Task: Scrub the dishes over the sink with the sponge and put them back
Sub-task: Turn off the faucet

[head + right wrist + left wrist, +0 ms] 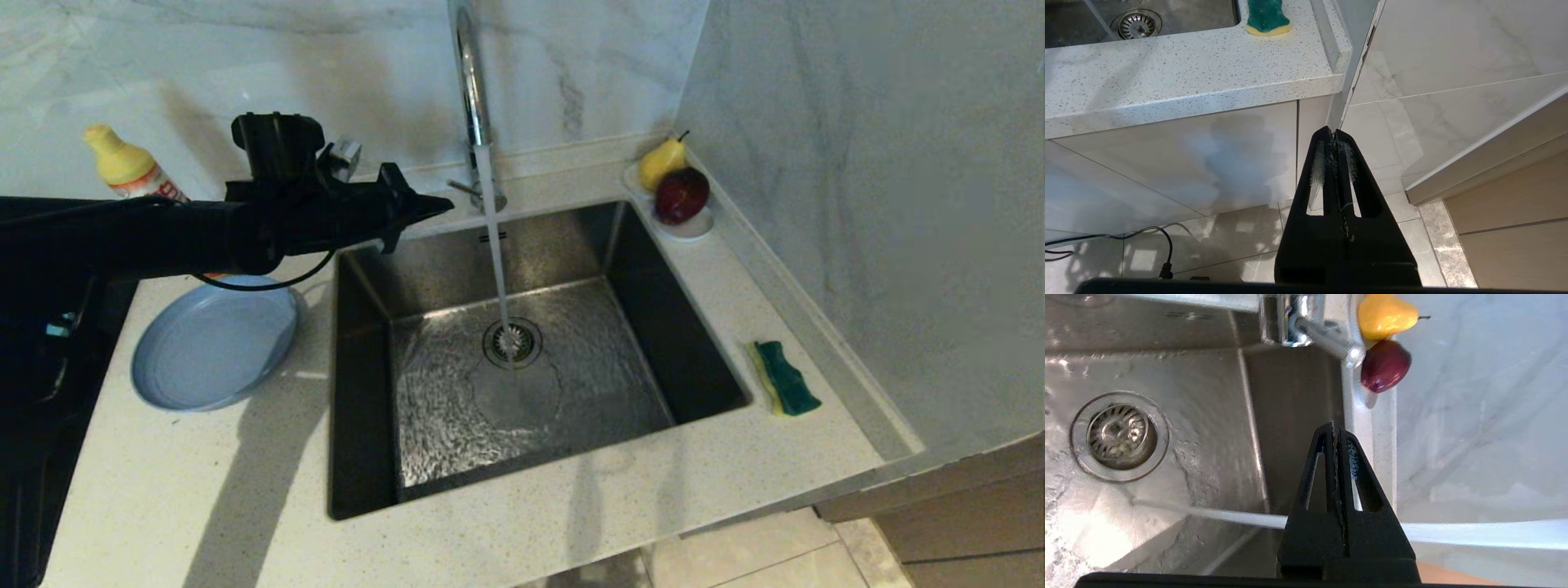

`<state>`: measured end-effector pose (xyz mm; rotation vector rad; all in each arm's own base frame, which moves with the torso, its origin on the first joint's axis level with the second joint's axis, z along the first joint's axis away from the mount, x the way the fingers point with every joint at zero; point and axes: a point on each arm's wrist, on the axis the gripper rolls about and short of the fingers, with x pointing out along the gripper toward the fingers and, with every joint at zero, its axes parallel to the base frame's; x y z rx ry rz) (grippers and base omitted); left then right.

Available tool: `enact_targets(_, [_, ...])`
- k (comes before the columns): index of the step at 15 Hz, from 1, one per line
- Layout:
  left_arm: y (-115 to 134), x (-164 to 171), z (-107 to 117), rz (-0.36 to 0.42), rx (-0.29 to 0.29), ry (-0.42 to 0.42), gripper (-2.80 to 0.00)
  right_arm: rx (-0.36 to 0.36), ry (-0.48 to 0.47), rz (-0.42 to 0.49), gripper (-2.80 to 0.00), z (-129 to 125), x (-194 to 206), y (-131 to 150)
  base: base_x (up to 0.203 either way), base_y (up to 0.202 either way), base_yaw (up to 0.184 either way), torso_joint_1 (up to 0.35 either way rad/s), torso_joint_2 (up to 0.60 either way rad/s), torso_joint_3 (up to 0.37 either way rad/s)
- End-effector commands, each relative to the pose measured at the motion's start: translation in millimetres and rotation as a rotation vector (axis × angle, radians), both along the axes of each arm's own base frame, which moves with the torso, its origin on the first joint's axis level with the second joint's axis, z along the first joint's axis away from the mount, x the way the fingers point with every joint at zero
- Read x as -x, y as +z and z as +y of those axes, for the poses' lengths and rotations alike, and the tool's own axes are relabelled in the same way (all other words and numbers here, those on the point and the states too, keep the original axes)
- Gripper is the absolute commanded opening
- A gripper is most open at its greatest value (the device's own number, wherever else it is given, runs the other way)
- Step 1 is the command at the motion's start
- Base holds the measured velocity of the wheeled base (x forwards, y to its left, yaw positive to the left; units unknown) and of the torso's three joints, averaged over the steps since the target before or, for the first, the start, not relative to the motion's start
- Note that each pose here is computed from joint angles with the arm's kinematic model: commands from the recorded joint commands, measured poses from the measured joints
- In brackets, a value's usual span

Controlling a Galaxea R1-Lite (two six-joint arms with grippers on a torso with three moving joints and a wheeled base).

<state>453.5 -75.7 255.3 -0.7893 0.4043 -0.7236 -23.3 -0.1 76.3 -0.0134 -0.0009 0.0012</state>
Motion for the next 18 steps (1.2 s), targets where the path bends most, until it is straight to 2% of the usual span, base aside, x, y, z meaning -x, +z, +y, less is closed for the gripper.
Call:
enact_targets(1, [-1.8,-5.3,-0.7,-0.035,0.015,-0.002,-2.80,0.000,0.000,-0.001,-2.80,0.0,0.0,0.2,0.000,0.000,0.000,0.000,0.00,0.000])
enact_targets(15, [-11.1,-21.0,-3.4,-0.160,0.063,0.045,-2.80,0.000,0.000,0.000,-2.80,0.0,0.0,0.0,0.000,0.000,0.000,0.000,0.00,0.000])
enact_targets(18, [-12.6,-24.2,-4.2,-0.210,0.074,0.062,-2.80,0.000,0.000,-0.001,-2.80,0.0,0.0,0.2,0.000,0.000,0.000,0.000,0.00,0.000])
